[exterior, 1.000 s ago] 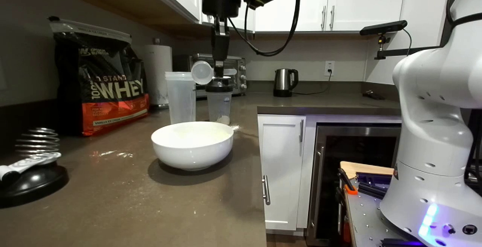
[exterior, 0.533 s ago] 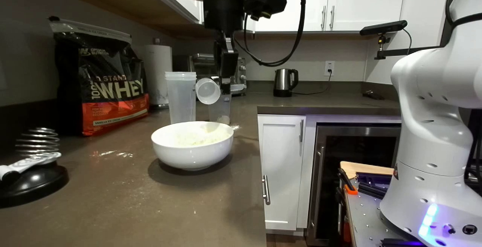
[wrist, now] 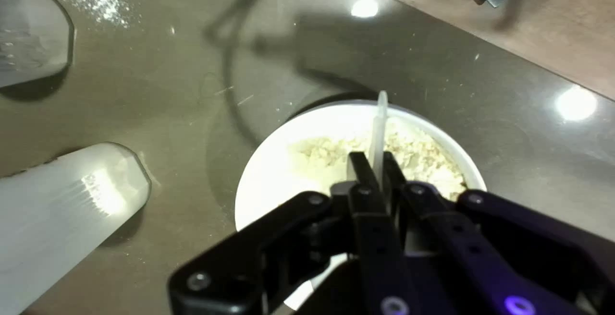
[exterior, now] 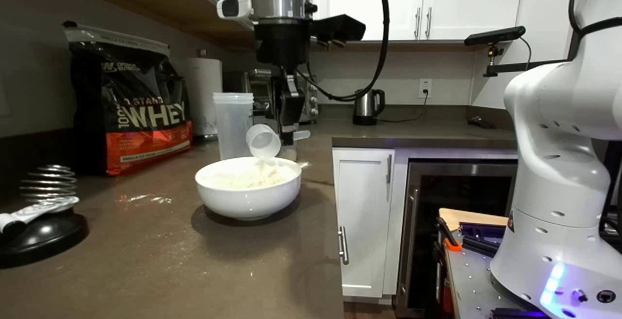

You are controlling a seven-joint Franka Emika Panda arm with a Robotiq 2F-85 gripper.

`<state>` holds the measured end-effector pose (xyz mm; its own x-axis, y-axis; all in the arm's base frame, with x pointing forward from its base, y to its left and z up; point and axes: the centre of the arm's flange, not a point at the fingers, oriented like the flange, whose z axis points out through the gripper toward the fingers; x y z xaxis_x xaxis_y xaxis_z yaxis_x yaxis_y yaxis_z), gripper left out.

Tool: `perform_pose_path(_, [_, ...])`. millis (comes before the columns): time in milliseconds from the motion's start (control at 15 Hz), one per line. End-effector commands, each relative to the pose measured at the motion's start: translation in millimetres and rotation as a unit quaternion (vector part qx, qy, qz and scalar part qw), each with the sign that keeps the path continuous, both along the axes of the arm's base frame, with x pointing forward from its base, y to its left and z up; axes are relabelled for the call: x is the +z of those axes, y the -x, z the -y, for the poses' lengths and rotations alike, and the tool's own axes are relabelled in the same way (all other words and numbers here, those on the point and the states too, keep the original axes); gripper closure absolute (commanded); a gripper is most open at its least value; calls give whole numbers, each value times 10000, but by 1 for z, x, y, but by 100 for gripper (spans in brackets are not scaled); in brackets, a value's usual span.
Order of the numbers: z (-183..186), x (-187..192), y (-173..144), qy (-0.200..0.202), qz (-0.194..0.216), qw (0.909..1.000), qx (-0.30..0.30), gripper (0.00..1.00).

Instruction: Get one scoop of the contents in the white bowl and put in the open clear cup

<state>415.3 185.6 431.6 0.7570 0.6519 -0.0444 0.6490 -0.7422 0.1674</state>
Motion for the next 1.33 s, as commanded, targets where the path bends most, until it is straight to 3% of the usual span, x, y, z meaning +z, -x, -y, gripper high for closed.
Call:
perform_pose_path(0, [-1, -15, -14, 152, 98, 9997, 142, 98])
perform_pose_path(933, [6, -35, -35, 309, -91, 9994, 150, 98])
perform_pose_path(1000, [6, -35, -35, 317, -96, 9993, 154, 68])
perform_pose_path(1133, [6, -35, -35, 331, -98, 9993, 156, 63])
perform_pose_path(1267, [6, -32, -34, 342, -98, 9992, 166, 50])
